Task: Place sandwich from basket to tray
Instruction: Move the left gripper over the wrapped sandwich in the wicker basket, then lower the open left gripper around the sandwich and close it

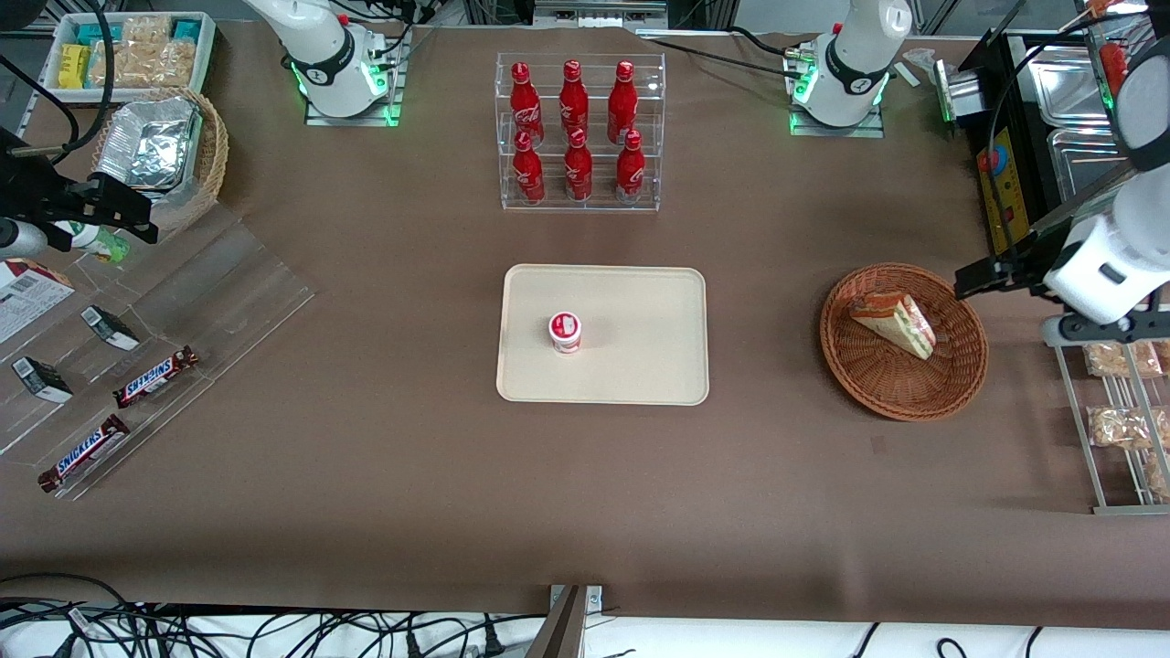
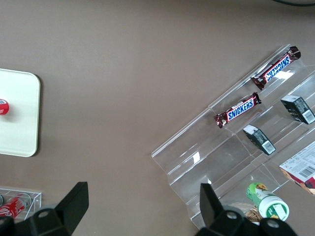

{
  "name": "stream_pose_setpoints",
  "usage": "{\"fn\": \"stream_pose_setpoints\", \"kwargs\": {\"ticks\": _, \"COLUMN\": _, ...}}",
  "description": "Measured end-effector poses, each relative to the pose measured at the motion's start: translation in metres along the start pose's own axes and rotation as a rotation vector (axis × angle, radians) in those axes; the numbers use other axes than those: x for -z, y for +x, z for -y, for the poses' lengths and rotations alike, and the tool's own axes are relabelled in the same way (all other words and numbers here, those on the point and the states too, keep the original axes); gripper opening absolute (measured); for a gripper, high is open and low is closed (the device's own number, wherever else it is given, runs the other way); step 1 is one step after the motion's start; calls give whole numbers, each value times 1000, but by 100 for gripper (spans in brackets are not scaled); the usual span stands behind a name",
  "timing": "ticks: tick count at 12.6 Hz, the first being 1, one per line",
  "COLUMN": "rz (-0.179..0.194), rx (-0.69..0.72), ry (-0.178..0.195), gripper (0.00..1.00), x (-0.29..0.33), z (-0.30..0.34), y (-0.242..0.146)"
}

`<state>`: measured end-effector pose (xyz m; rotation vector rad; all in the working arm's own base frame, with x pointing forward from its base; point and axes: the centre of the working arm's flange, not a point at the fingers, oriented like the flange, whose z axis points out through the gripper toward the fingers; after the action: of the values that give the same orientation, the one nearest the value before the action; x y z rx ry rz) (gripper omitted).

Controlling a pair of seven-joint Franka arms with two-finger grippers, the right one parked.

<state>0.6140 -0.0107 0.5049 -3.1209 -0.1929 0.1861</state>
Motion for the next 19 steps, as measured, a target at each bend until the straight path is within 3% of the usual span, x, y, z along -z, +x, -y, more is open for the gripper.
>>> {"fn": "stream_pose_setpoints", "kwargs": {"ticks": 4, "rz": -9, "rx": 192, "ry": 34, "gripper": 100, "x": -70, "z": 4, "y": 1}}
{"fn": "stream_pose_setpoints", "kwargs": {"ticks": 10, "rz": -70, "rx": 432, "ry": 11, "gripper": 100, "x": -148, "z": 13, "y": -18}}
{"fn": "stream_pose_setpoints", "kwargs": {"ticks": 14, "rz": -129, "rx": 561, "ry": 34, "gripper": 100, "x": -195, "z": 16, "y": -35}}
{"fn": "stream_pose_setpoints", "kwargs": {"ticks": 19, "rz": -135, "rx": 650, "ry": 20, "gripper": 100, "x": -220, "z": 30, "y": -48}}
